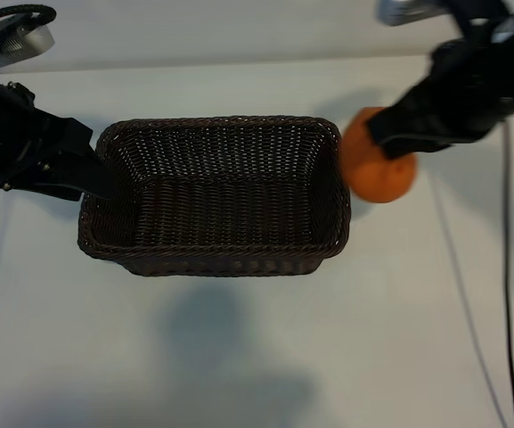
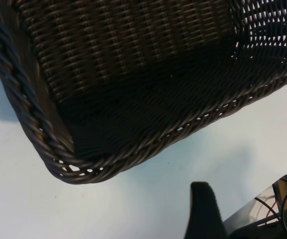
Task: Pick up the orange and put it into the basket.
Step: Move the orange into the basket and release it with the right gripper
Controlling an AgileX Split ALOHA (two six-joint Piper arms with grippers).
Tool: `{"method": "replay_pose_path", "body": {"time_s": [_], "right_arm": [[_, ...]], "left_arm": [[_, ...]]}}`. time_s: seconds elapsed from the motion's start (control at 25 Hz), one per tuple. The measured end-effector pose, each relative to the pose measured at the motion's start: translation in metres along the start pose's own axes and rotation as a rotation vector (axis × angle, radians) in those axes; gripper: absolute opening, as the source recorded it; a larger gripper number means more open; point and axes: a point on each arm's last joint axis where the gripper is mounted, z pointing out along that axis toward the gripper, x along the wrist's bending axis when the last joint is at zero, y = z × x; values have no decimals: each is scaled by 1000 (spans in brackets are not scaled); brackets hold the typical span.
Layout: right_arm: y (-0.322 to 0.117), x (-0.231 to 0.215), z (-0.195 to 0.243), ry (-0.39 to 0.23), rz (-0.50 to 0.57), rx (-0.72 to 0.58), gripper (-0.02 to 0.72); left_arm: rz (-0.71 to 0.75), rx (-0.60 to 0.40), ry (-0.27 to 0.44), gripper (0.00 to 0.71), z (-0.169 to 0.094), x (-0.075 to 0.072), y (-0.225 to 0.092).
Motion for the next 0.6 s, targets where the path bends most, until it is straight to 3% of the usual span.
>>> {"method": "replay_pose_path", "body": {"time_s": [0.36, 0.6], "right_arm": [[25, 63, 53, 93, -153, 75, 64], [32, 71, 71, 64, -224, 92, 64]], "left_arm": [[0, 1, 0, 493, 0, 0, 0], [-1, 1, 0, 493, 0, 0, 0]]}}
